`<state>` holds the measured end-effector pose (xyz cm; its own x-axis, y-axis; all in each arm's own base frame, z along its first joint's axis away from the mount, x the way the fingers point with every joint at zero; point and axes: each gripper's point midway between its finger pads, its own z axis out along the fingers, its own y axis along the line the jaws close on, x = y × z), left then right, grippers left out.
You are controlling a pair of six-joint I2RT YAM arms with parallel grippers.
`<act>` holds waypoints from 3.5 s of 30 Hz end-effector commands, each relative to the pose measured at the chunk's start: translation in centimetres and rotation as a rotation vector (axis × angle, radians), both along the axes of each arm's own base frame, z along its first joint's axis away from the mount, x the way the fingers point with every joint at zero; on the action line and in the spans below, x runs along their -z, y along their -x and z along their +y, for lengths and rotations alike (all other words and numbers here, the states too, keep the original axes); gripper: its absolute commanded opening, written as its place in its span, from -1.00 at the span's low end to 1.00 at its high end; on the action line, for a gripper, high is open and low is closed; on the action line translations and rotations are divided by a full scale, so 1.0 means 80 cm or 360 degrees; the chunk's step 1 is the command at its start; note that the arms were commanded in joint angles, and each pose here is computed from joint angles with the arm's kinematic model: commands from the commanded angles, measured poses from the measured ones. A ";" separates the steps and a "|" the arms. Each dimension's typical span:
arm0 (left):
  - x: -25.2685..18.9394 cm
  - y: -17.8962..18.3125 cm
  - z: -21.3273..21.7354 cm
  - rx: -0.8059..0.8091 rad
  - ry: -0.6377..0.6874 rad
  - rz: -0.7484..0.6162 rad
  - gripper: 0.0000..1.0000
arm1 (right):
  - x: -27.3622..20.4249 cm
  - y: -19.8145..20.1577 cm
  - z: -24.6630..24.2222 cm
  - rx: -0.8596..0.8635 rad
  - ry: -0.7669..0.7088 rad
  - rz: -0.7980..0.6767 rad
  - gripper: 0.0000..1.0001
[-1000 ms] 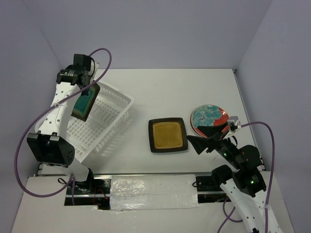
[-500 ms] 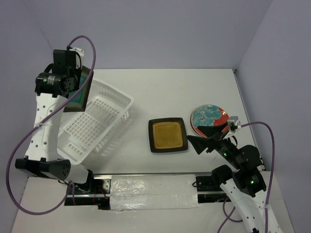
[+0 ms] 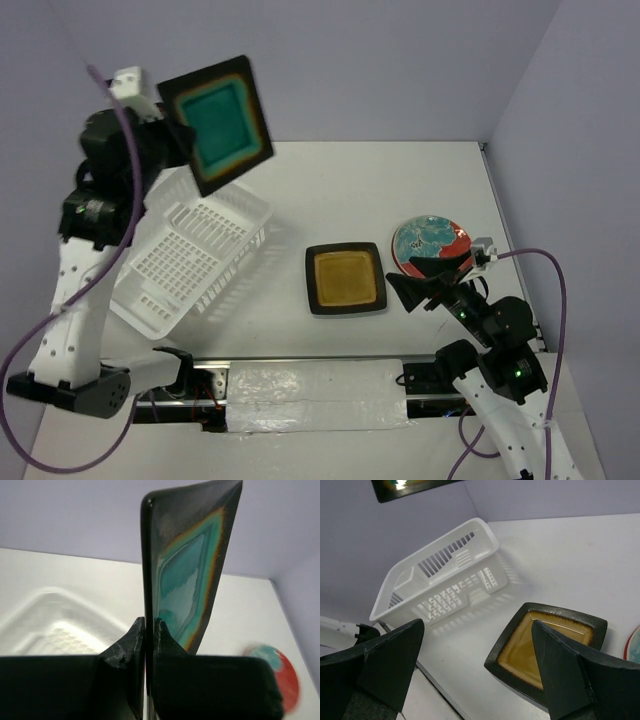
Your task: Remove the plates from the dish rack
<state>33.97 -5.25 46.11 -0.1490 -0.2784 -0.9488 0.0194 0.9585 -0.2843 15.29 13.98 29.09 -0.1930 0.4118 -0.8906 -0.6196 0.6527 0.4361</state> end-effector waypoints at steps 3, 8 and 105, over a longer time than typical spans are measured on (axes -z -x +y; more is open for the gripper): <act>-0.058 -0.014 -0.223 0.0806 0.0444 -0.0318 -1.00 | -0.005 -0.017 -0.017 0.0178 -0.0051 0.0071 0.89; 0.017 0.007 -0.324 0.0970 0.0590 -0.0193 -1.00 | -0.008 -0.024 -0.043 0.0377 -0.0105 0.0087 0.90; 0.494 0.042 -0.295 0.0626 0.0315 0.1068 0.02 | -0.026 -0.007 -0.052 0.0377 -0.0126 -0.0045 0.88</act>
